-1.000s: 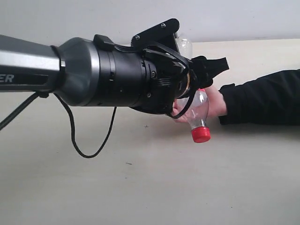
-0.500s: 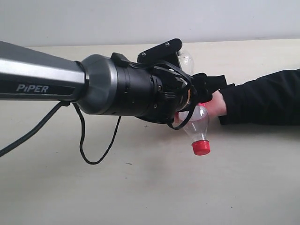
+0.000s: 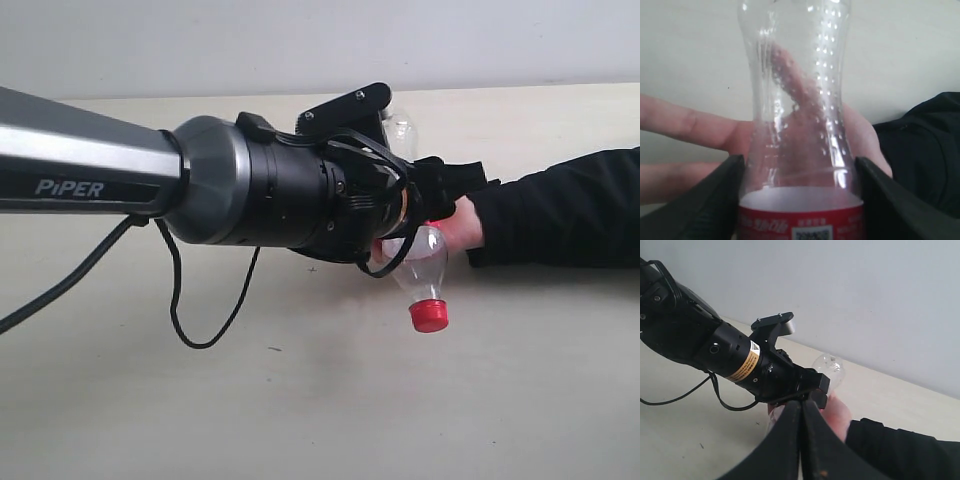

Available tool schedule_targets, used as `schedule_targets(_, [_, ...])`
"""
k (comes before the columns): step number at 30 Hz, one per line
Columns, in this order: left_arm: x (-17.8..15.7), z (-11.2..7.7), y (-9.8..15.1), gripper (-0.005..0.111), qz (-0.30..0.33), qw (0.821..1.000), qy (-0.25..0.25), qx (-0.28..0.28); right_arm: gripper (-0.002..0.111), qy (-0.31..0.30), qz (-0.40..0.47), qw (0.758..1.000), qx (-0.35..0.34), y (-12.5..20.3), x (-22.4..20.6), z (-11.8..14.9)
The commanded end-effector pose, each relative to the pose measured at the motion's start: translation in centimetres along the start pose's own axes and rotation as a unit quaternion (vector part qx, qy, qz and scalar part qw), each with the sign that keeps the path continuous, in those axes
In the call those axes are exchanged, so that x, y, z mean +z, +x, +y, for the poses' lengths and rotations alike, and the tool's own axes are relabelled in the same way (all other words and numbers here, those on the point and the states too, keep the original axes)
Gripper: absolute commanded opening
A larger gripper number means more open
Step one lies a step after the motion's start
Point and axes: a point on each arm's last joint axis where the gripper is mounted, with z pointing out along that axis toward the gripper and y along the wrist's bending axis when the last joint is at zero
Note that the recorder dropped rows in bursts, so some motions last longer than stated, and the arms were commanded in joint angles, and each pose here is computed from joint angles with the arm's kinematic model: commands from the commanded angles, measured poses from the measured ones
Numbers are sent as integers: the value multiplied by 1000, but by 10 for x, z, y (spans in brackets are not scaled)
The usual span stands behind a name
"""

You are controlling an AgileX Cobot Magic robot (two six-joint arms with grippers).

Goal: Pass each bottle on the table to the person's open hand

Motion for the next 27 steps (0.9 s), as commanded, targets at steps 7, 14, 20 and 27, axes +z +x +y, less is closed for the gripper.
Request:
schedule_targets(7, [-1, -2, -3, 97, -2, 1000, 7, 8, 0, 2, -2, 1000, 1, 1, 0, 0])
schedule_targets(14, [-13, -7, -12, 97, -12, 1000, 20, 8, 0, 2, -2, 1000, 1, 1, 0, 0])
schedule_targets(20, [-47, -16, -42, 97, -54, 997, 36, 30, 0, 2, -2, 1000, 1, 1, 0, 0])
schedule_targets(27, [-109, -32, -86, 79, -100, 984, 128, 74, 0, 2, -2, 1000, 1, 1, 0, 0])
